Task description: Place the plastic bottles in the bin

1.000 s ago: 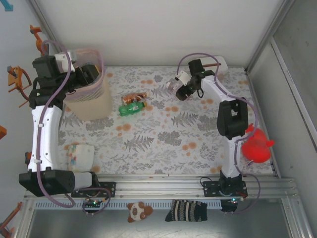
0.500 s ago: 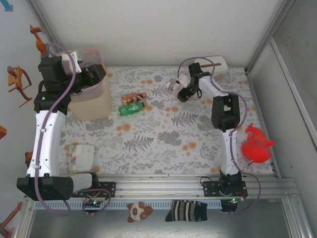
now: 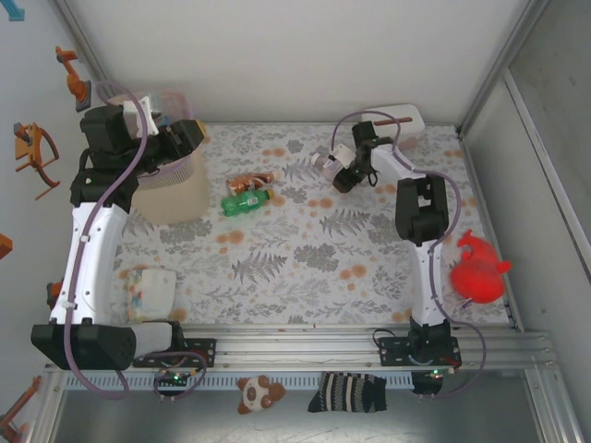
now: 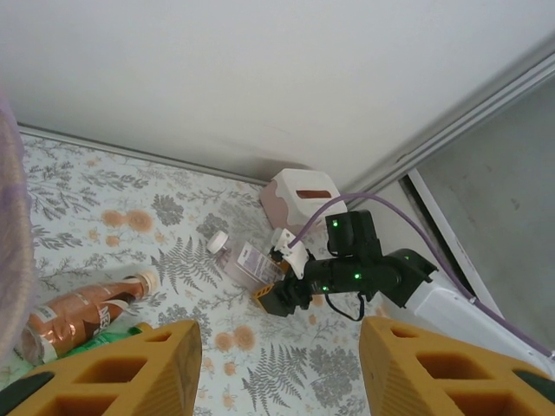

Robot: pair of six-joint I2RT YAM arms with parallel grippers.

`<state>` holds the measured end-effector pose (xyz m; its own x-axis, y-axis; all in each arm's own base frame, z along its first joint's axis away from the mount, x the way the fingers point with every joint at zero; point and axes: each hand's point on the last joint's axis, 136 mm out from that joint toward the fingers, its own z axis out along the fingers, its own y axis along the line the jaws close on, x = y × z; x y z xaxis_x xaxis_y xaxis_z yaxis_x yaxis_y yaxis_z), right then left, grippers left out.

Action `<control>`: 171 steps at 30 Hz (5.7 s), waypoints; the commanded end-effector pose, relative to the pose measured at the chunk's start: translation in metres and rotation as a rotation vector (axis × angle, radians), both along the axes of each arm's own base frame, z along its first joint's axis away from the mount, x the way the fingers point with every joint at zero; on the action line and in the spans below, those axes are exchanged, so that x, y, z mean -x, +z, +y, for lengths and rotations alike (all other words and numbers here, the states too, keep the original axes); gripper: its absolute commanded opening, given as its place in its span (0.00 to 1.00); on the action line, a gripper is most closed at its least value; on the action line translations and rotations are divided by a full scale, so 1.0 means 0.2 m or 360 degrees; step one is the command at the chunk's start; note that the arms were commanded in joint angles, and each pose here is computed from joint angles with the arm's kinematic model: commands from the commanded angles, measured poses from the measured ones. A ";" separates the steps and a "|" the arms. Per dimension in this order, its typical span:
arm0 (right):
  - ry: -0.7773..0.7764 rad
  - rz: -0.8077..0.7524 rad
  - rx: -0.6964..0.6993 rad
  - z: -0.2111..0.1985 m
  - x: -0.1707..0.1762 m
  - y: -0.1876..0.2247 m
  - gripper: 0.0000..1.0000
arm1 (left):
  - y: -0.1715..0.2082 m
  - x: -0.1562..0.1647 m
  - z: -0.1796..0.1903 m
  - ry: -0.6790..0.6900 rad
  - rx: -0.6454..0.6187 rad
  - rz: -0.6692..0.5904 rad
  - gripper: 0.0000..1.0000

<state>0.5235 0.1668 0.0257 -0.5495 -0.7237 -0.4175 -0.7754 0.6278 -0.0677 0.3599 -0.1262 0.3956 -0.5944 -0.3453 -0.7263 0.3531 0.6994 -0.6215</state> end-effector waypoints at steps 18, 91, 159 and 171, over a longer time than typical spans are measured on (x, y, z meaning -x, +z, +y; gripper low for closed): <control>-0.0188 -0.0187 -0.0737 0.16 0.39 0.86 0.56 | 0.18 0.04 -0.31 -0.0331 0.0147 -0.0429 0.58; 0.0887 -0.0750 -0.1876 0.57 1.72 2.43 0.80 | 0.69 0.95 -1.03 -0.1592 0.0497 -0.1532 0.61; 0.0572 -0.0727 -0.1512 0.54 1.52 2.14 0.83 | -0.67 -0.54 1.12 0.0476 -0.0959 0.0635 0.59; 0.0566 -0.0732 -0.1512 0.54 1.52 2.15 0.83 | -0.82 -0.54 1.17 0.0372 -0.1023 0.0916 0.62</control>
